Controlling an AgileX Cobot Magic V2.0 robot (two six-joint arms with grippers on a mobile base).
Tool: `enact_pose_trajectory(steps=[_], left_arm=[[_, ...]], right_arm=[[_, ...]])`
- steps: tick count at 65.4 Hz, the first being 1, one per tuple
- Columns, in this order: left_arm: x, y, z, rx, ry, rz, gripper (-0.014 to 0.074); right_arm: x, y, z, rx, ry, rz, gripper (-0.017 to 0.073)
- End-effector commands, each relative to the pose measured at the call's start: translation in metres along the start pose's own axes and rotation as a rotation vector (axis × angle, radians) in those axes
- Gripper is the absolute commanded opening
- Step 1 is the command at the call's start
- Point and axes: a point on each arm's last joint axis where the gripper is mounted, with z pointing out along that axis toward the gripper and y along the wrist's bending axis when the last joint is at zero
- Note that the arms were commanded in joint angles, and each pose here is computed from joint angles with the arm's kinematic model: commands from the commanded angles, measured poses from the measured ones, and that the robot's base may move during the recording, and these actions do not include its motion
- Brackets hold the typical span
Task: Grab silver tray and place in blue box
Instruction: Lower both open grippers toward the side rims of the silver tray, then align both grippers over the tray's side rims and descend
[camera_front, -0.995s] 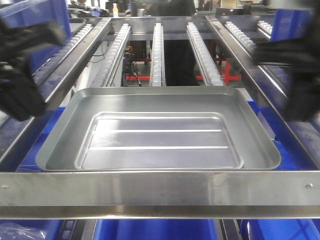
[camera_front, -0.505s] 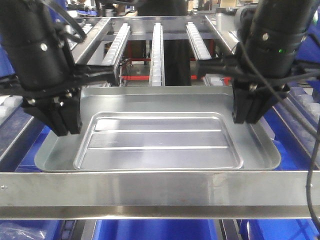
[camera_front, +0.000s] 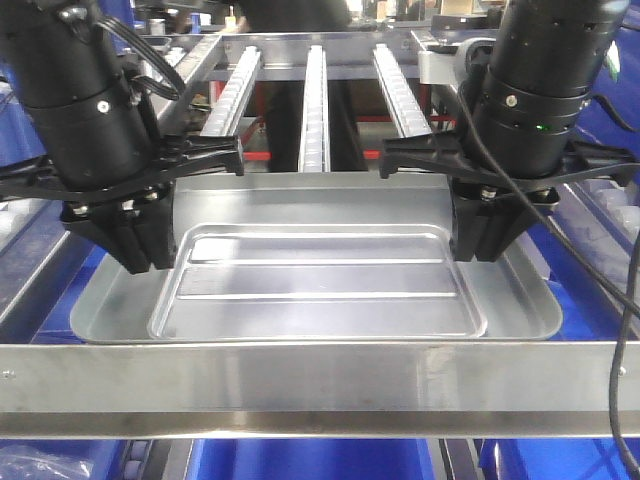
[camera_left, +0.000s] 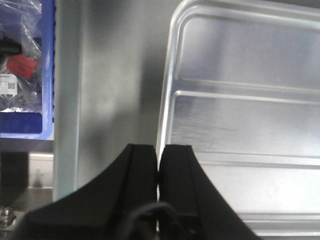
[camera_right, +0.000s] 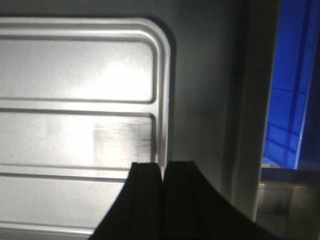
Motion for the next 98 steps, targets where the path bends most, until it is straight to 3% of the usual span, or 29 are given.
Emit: enact_pose_trajectory(steps=[1,15,32,46,62,67,72,77,98], left_arm=[[-0.011,-0.009,-0.02,0.061,-0.088,-0.003,-0.0006],[-0.011,-0.009,-0.02,0.061,-0.088,-0.003,-0.0006],[-0.011,-0.009,-0.02,0.06,-0.087,-0.003,-0.0006],[-0.012,-0.007,-0.02,0.04,-0.103,0.04,-0.0006],[-0.013,-0.008,-0.021,0.044,-0.104,0.04,-0.0001],[-0.013,-0.009,-0.021,0.048,-0.104,0.036,0.0067],[-0.014,-0.01,-0.021,0.059,-0.118,0.036,0.025],[-0.014,-0.009,-0.021,0.055,-0.112,0.024,0.0366],[-0.011,-0.01,-0.001,0.028,-0.07,0.022,0.0307]], right_arm=[[-0.012,0.006,-0.02,-0.05,-0.095,-0.014,0.0103],[-0.011,0.005,-0.019,-0.042,-0.083,-0.014,0.0382],[-0.011,0.005,-0.019,-0.039,-0.078,-0.014,0.0356],[-0.01,0.004,-0.019,-0.032,-0.066,-0.014,0.0356],[-0.01,0.004,-0.019,-0.031,-0.064,-0.014,0.0356],[-0.009,0.004,-0.019,-0.03,-0.063,-0.014,0.0356],[-0.009,0.004,-0.019,-0.03,-0.063,-0.014,0.0356],[-0.009,0.004,-0.019,-0.03,-0.063,-0.014,0.0356],[-0.009,0.005,-0.005,-0.026,-0.048,-0.016,0.0356]])
